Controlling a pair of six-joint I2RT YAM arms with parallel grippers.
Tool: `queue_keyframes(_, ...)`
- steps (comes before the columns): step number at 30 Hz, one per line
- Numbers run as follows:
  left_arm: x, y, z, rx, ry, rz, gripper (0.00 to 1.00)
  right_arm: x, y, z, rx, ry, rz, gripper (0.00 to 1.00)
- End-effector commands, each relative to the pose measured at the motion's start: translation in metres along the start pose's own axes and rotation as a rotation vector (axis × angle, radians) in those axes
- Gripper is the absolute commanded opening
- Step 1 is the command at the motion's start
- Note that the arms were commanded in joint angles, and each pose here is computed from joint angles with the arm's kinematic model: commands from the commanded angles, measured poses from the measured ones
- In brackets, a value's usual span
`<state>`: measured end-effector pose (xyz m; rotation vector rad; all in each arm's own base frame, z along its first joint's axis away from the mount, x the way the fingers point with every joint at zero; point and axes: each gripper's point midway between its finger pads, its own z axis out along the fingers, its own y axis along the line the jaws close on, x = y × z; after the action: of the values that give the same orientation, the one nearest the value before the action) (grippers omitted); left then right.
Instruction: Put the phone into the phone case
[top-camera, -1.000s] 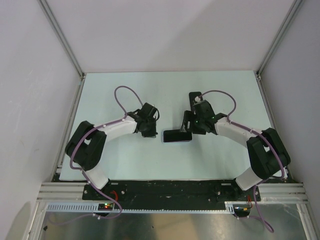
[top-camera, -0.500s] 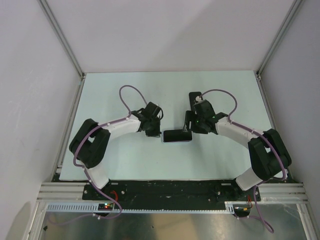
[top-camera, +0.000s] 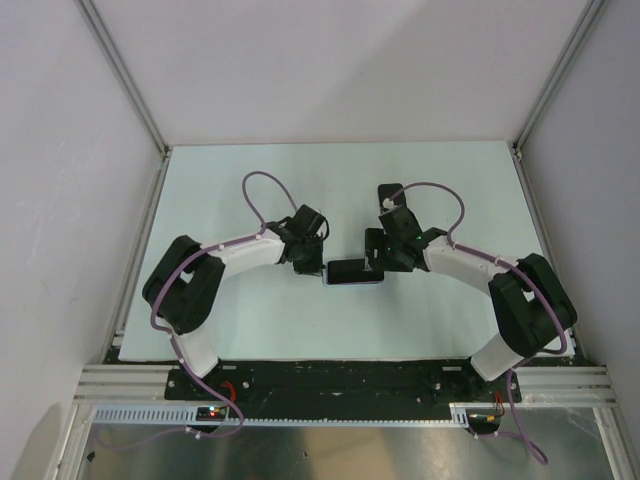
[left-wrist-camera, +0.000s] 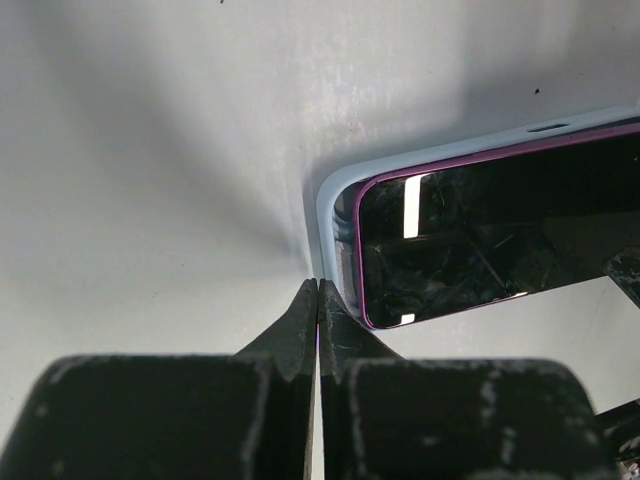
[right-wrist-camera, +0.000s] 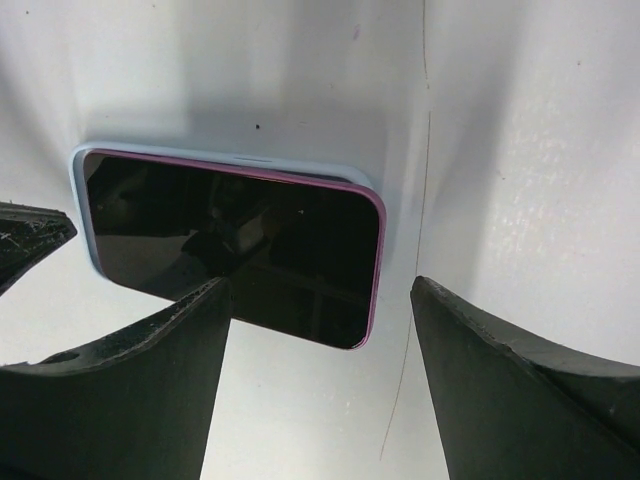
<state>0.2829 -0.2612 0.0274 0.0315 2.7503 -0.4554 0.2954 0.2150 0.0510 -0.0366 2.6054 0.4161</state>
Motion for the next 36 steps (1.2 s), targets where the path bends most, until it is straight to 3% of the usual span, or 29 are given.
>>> queue_keyframes(1, -0.014, -0.019, -0.004, 0.048, -0.032, 0.000, 0.00, 0.001, -0.005, 0.004, 0.034, -0.008, -0.032, 0.77)
queue_keyframes(11, -0.013, -0.022, -0.002, 0.056, -0.023, 0.007, 0.00, 0.016, 0.006, 0.015, 0.030, 0.023, -0.061, 0.76)
queue_keyframes(15, -0.011, -0.024, -0.001, 0.060, -0.017, 0.011, 0.00, 0.019, 0.009, 0.017, 0.034, 0.022, -0.072, 0.67)
queue_keyframes(21, -0.011, -0.025, 0.001, 0.060, -0.013, 0.013, 0.00, 0.021, 0.011, 0.018, 0.060, 0.023, -0.097, 0.63)
queue_keyframes(32, -0.011, -0.029, 0.002, 0.065, -0.012, 0.018, 0.00, 0.031, 0.033, 0.025, 0.064, 0.058, -0.163, 0.63)
queue_keyframes(36, -0.011, -0.027, 0.001, 0.059, -0.015, 0.022, 0.00, 0.027, 0.032, 0.021, 0.082, 0.040, -0.162, 0.69)
